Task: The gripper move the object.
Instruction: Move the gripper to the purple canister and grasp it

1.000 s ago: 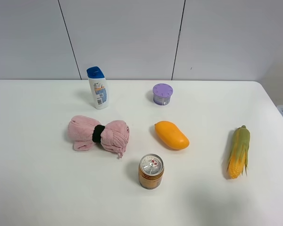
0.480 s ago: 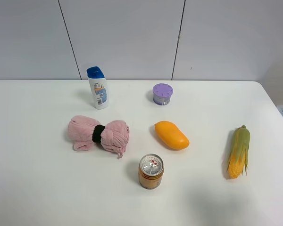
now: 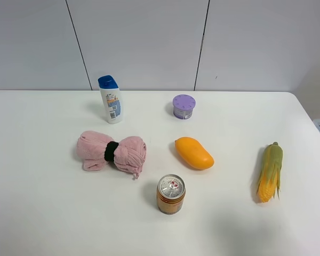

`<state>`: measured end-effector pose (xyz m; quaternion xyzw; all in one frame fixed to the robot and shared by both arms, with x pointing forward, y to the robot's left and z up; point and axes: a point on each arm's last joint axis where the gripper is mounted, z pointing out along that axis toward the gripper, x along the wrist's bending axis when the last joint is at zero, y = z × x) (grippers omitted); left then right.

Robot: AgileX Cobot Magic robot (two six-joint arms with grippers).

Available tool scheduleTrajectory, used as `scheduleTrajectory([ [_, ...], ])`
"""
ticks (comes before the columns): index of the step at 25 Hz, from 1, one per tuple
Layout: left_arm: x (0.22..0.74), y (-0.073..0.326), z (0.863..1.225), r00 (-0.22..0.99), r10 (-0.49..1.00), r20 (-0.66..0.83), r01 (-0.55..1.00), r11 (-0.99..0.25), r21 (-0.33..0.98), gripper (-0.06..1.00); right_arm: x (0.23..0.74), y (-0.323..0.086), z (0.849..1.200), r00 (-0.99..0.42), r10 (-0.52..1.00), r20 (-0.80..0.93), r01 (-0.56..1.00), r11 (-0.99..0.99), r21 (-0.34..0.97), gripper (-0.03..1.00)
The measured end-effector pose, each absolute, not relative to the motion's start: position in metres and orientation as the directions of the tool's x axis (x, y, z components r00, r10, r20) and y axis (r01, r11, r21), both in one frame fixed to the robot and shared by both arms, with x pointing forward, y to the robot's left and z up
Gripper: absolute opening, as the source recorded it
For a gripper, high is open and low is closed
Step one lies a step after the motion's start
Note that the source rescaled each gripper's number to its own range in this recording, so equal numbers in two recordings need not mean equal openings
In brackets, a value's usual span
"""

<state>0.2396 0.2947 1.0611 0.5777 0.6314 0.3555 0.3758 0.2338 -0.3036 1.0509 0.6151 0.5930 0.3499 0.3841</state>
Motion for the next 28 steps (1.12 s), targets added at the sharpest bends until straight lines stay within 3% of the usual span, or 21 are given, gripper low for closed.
scheduleTrajectory([
  [9,0.299,0.296,1.120,-0.005,0.996,-0.087,0.547,0.075,0.834,1.00,0.234,-0.304,1.051,0.052,0.998,-0.025,0.461,-0.002,0.888,1.00],
  [18,0.415,0.304,1.188,0.050,0.998,-0.034,0.589,-0.002,0.808,1.00,0.234,-0.304,1.051,0.052,0.998,-0.025,0.461,-0.002,0.888,1.00],
  [23,0.476,0.271,1.214,0.208,0.978,0.009,0.569,-0.129,0.813,1.00,0.234,-0.304,1.051,0.052,0.998,-0.025,0.461,-0.002,0.888,1.00],
  [28,0.529,0.203,1.221,0.400,0.915,0.059,0.519,-0.279,0.808,1.00,0.234,-0.304,1.051,0.052,0.998,-0.025,0.461,-0.002,0.888,1.00],
])
